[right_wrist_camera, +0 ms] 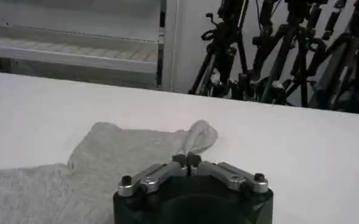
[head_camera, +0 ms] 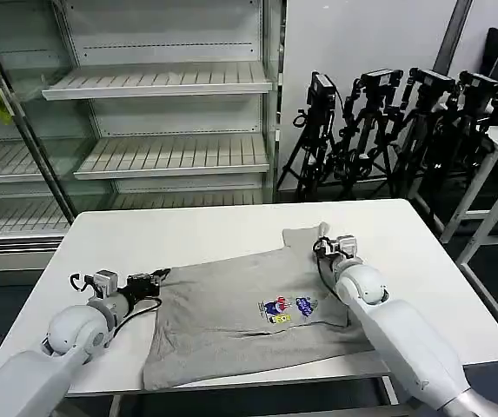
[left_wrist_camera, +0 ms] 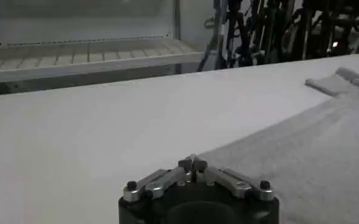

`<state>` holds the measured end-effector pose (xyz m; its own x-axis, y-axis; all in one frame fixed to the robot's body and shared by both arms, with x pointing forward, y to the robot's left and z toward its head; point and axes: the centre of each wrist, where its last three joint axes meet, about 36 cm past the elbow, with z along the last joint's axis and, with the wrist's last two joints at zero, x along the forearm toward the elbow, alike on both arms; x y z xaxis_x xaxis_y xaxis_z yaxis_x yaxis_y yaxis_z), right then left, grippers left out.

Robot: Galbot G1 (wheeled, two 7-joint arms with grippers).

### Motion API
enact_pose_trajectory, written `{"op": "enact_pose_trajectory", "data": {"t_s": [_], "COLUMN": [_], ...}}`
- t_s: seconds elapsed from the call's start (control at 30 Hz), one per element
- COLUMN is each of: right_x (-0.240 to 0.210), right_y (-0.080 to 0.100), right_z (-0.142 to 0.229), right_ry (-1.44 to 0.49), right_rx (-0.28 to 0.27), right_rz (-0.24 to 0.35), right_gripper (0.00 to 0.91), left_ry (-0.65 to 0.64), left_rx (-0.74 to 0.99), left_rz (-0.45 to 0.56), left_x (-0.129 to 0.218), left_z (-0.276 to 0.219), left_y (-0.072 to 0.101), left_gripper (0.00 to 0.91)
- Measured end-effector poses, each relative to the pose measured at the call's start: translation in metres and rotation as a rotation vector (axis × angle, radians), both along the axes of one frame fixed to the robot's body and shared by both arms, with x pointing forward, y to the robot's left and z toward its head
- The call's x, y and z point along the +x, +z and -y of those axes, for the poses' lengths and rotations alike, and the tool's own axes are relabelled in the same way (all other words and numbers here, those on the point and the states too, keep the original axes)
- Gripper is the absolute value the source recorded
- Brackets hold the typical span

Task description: Fold and organize the clothes.

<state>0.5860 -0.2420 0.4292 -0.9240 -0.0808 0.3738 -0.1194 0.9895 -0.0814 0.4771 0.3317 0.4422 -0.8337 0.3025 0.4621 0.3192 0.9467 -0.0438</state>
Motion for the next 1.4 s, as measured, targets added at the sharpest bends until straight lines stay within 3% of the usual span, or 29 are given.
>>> {"op": "enact_pose_trajectory", "data": {"t_s": [0.4,0.83,1.4], "right_x": [-0.019,-0.051,-0.133], "right_y": [0.010,0.025,0.049], "right_z": [0.019,0.032,0.049], "right_ry": [-0.004,0.016,0.062], "right_rx": [0.054,0.069,0.074], "right_rz": [0.078,0.146,0.207], "right_gripper": [0.000,0.000,0.000], "left_ry": [-0.015,-0.029,-0.041], "left_rx": [-0.052,-0.078,-0.100], "left_rz": [0.051,0.094,0.138], "left_x": [-0.006,-0.021,-0.050], "left_z": [0.008,0.009,0.004], "left_y": [0.015,0.033,0.049], "left_gripper": [0.040,0.030,0.030]}}
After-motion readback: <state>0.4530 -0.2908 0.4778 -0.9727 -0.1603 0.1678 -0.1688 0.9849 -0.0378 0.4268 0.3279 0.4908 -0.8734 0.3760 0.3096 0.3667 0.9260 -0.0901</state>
